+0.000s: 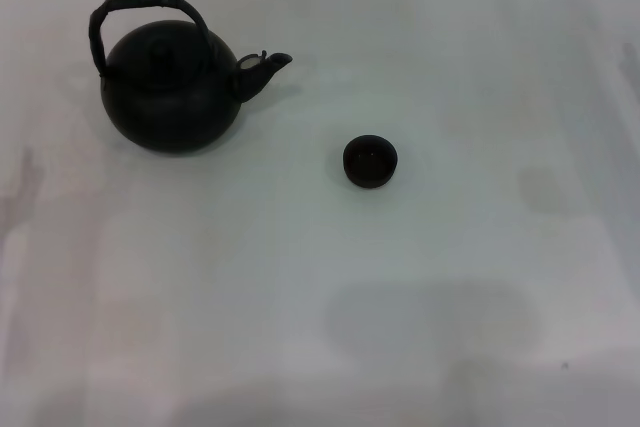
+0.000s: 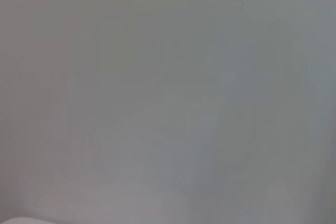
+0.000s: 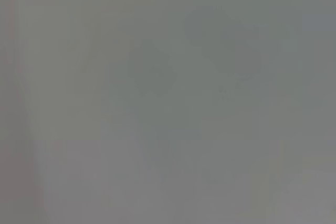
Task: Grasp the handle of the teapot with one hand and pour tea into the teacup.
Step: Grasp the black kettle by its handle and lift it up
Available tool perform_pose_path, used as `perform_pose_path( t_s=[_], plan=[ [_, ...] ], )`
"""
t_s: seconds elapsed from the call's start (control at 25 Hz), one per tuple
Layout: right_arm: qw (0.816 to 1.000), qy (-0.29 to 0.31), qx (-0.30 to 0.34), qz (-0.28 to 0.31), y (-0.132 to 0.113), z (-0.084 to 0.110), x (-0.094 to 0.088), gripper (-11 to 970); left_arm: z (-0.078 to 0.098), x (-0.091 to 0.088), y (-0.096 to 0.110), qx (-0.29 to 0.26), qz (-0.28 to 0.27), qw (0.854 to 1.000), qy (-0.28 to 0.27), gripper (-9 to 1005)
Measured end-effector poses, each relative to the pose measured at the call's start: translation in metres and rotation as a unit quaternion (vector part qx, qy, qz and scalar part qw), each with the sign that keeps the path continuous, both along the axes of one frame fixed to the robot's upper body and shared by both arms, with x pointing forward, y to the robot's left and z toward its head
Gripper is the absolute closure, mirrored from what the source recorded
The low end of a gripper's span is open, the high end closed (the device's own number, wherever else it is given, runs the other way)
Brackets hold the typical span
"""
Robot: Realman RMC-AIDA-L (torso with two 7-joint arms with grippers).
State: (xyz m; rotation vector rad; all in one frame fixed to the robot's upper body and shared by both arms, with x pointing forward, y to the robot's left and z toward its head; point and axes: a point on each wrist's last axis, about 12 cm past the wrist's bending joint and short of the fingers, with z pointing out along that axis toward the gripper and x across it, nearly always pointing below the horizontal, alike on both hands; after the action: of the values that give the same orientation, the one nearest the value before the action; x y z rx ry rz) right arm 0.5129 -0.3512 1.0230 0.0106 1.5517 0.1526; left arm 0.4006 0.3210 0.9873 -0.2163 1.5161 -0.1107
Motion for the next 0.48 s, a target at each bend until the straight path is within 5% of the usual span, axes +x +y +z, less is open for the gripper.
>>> perform_pose_path(
  t_s=[0.28,0.48],
  plan=[
    [1.0,0.004,-0.004,0.001,0.001,0.002,0.008,90,-0.003,-0.009,-0.011,0.008,-0.046,0.999,0.008,108],
    [1.0,0.004,-0.002,0.002,0.001,0.003,0.009,90,0.0,0.005,-0.021,0.018,-0.091,0.996,0.002,109]
  ],
)
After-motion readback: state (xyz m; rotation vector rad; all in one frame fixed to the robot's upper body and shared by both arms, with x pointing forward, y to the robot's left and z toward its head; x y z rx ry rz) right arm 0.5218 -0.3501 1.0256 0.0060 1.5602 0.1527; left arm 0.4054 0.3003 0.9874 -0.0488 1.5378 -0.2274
